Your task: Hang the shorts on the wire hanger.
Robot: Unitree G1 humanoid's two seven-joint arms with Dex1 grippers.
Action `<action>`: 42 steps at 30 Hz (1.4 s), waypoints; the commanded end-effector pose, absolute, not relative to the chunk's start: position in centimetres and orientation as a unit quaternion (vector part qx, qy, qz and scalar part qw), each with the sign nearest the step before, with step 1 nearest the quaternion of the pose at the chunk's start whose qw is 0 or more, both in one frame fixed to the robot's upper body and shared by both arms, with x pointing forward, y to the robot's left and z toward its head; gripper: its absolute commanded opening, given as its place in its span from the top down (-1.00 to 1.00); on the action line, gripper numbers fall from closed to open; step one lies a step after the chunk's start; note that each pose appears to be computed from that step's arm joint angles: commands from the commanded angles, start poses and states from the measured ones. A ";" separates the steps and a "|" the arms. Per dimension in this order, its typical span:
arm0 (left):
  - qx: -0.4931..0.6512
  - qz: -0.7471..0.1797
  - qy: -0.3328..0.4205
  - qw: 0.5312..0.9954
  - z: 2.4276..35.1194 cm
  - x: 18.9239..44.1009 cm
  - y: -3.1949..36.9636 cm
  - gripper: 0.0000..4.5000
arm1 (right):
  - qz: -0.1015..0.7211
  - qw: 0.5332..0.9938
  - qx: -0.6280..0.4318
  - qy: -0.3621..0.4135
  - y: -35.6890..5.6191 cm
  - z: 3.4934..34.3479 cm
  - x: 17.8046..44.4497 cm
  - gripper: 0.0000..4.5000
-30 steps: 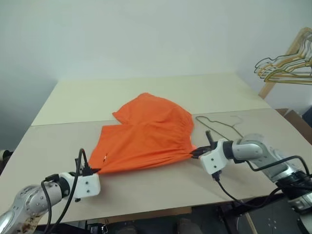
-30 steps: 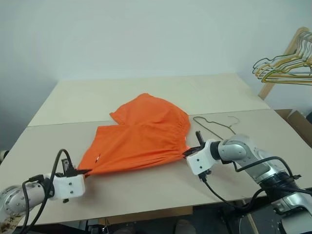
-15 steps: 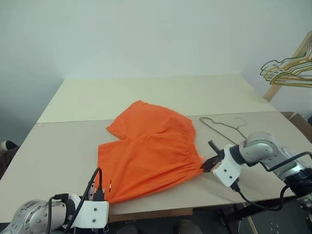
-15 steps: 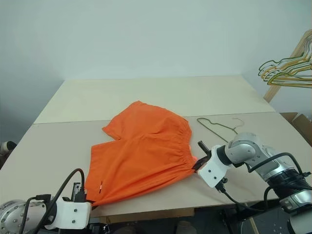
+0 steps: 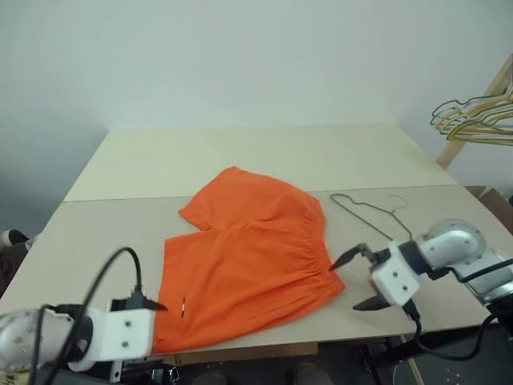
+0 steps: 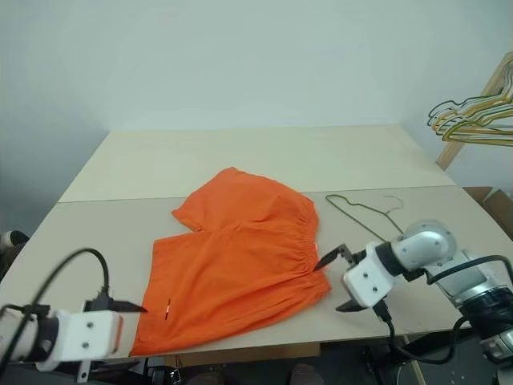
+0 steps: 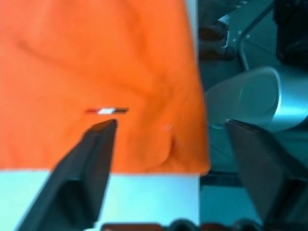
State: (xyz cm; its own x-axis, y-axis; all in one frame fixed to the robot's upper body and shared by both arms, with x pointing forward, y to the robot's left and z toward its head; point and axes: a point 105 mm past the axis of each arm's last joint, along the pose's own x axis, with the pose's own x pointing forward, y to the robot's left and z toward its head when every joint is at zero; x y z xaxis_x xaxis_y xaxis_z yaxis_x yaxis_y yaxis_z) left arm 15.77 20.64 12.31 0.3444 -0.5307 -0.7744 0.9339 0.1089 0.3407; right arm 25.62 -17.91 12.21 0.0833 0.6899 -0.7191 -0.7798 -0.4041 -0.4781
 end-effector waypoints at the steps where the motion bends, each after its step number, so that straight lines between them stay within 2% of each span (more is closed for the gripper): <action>1: 0.390 -0.495 0.191 0.753 14.5 17.5 20.6 -0.98 | 0.575 0.683 -0.445 0.064 -19.6 15.7 29.0 -1.00; 6: 0.301 -0.490 0.100 0.812 15.7 19.4 18.0 -0.98 | 0.447 0.823 -0.328 0.125 -22.5 16.1 32.3 -1.00; 11: 0.242 -0.497 0.062 0.831 15.8 20.3 15.9 -0.98 | 0.321 0.904 -0.230 0.163 -26.2 15.8 35.4 -1.00; 14: 0.242 -0.506 0.053 0.826 15.7 20.8 14.9 -0.98 | 0.263 0.926 -0.195 0.187 -28.3 15.0 37.2 -1.00; 22: 0.270 -0.525 0.044 0.806 15.8 22.1 14.0 -0.98 | 0.212 0.924 -0.156 0.278 -29.6 10.9 39.6 -1.00; 42: 0.286 -0.525 0.053 0.800 14.7 21.7 13.8 -0.98 | 0.269 0.872 -0.136 0.386 -28.1 7.5 38.4 -1.00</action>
